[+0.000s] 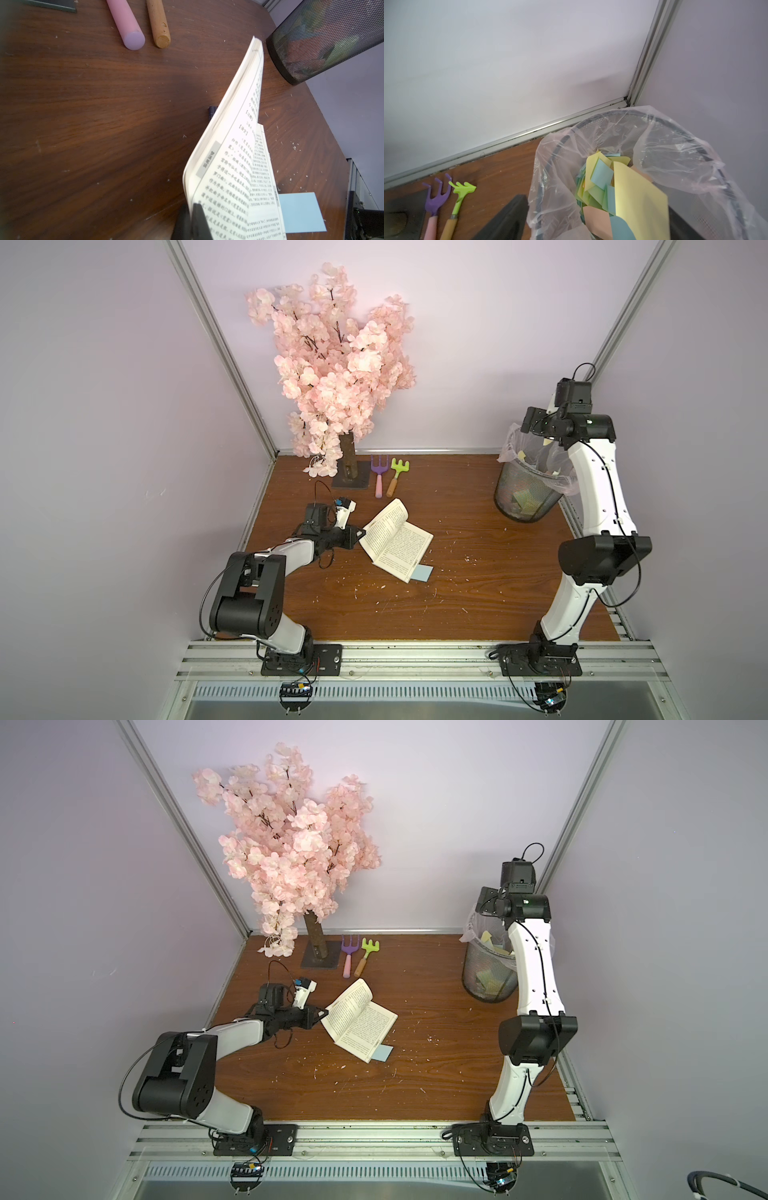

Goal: Peel off the used sticky note
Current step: Place the note in the trash bin.

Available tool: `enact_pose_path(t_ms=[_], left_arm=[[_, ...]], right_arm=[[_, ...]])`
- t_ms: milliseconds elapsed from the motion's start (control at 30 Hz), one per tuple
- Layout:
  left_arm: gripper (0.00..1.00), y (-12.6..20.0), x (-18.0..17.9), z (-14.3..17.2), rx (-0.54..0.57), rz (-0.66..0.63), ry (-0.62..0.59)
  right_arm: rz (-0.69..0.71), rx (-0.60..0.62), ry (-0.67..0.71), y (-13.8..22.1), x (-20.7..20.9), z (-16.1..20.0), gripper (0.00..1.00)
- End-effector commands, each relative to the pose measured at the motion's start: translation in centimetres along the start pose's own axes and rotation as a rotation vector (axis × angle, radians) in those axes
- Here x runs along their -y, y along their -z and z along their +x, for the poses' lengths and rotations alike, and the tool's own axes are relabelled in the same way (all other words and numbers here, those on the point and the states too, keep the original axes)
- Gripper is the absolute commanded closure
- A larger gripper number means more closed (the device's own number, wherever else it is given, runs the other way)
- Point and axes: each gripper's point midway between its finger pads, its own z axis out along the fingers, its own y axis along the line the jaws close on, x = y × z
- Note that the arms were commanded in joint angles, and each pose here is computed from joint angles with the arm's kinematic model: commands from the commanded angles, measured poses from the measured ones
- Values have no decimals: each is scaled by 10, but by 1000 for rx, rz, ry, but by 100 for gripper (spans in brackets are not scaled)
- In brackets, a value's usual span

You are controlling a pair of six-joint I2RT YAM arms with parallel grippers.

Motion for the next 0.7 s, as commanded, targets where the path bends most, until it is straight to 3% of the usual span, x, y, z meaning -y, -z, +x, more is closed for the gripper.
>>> enact_pose_path(t_ms=[0,300,500,667], left_arm=[[99,0,-3,2,-14,4,19],[99,0,-4,3,-17,4,23],[99,0,-3,3,-16,6,22],[99,0,-3,3,-17,7,21]], right_arm=[[-20,-140,67,-17,-11,36,8],[-382,-179,-87,-12,-59,32,3],[-425,-173,-159,-8,-46,31,2],[-569,-146,-302,1,-36,29,3]])
